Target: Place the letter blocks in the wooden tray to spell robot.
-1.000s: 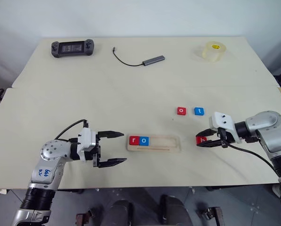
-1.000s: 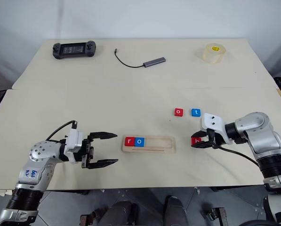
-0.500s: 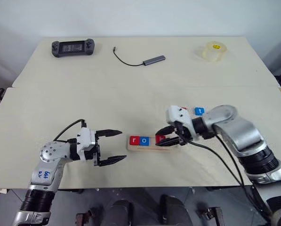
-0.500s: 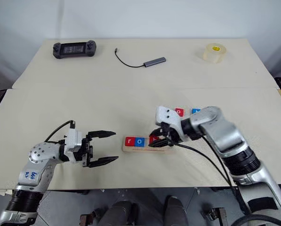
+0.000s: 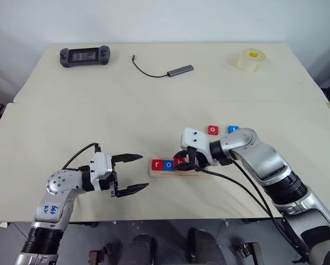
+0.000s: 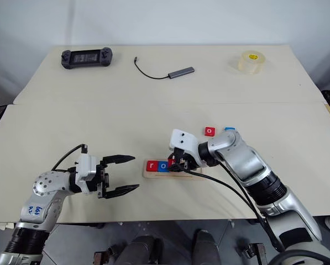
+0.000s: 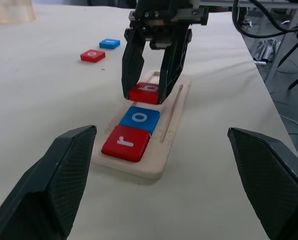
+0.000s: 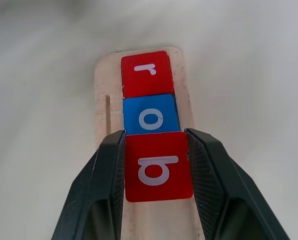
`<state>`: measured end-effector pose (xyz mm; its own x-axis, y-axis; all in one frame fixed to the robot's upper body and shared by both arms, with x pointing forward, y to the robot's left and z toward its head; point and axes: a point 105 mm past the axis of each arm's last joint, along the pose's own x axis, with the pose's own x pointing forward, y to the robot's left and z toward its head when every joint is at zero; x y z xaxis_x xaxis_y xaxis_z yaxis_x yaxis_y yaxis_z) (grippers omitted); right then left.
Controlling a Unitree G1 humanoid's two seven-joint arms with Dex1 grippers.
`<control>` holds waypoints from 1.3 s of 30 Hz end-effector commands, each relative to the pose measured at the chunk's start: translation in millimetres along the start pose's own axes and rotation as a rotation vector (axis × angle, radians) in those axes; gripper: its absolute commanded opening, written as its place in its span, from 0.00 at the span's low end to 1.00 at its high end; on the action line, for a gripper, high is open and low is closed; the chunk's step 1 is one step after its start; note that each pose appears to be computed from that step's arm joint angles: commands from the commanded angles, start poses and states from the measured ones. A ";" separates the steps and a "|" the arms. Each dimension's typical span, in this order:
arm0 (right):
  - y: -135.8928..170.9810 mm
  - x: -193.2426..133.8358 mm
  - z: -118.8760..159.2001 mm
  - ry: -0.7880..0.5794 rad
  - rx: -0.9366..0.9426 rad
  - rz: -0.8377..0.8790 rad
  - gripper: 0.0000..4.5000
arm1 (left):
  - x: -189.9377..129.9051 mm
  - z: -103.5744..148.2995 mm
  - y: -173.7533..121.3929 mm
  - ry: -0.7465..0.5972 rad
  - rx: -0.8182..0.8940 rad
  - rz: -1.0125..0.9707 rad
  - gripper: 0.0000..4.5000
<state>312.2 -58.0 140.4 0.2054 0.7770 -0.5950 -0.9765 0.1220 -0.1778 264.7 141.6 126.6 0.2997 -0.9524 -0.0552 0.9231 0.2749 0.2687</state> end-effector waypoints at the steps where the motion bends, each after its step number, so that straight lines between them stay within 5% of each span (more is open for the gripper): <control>1: 0.0 -2.3 10.5 -0.025 -0.028 0.003 0.60 | -1.4 8.0 -0.3 -0.013 0.027 0.005 1.00; 6: 5.2 -13.3 17.2 -0.055 0.009 0.033 0.98 | -2.8 8.5 2.5 -0.009 0.030 0.007 1.00; 15: -9.5 -46.8 2.4 -0.078 0.050 -0.090 0.99 | 1.2 8.4 5.7 -0.016 0.034 -0.004 1.00; 18: -11.6 -51.3 -6.6 -0.077 0.054 -0.127 0.87 | 1.2 7.1 6.0 -0.014 0.032 -0.006 1.00; 25: -15.6 -39.1 -15.6 -0.063 0.044 -0.161 0.33 | 3.7 7.5 6.4 -0.016 0.035 -0.012 1.00; 29: 3.2 -29.9 -21.4 -0.012 0.038 -0.040 0.02 | 1.2 7.4 7.1 -0.007 0.038 -0.007 1.00; 39: 8.3 -19.4 -19.4 -0.005 0.055 -0.029 0.00 | 1.3 8.9 5.8 -0.012 0.038 0.002 1.00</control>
<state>306.7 -91.7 132.9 0.2515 0.7679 -0.5892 -0.9677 0.2100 -0.1394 271.5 141.1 129.1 0.3021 -0.9518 -0.0527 0.9215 0.2775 0.2717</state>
